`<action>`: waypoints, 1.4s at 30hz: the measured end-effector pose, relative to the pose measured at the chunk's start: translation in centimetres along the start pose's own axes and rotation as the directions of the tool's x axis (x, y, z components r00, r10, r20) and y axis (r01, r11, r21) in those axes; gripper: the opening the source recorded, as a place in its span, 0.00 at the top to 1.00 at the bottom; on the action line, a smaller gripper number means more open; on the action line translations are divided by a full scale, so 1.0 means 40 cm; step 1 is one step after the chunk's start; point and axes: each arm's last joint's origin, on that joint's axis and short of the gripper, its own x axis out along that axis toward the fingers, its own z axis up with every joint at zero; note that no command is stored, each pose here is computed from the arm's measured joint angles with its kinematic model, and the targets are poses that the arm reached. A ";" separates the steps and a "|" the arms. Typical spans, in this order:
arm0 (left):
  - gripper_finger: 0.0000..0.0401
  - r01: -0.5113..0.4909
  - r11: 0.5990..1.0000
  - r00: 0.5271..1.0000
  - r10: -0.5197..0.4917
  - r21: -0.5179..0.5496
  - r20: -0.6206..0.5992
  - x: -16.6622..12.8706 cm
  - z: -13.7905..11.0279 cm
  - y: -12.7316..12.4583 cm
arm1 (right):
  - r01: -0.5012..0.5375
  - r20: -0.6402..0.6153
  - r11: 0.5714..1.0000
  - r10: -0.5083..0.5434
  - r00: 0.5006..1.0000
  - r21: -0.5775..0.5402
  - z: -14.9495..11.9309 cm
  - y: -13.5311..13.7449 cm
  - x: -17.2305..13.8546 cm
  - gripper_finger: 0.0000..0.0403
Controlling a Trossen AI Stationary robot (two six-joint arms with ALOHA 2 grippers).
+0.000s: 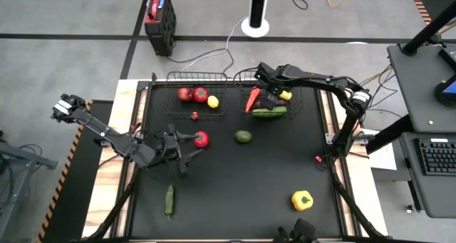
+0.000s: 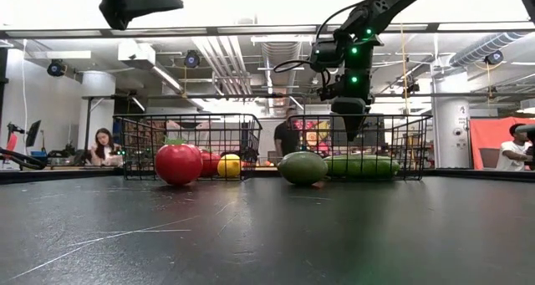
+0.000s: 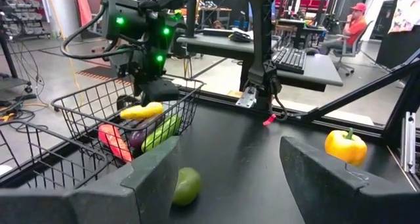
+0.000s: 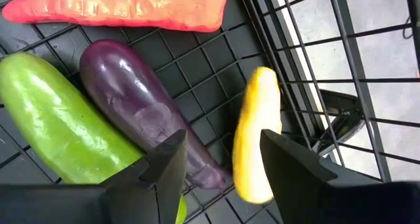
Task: Sort produce into baskets
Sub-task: Put the tomato into the left wire basket
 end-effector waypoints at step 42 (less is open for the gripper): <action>0.39 -0.235 0.960 0.908 0.161 -0.151 -0.387 0.036 -0.038 -0.042 | -0.302 0.595 0.943 0.325 0.735 -0.143 -0.152 0.358 -0.474 0.55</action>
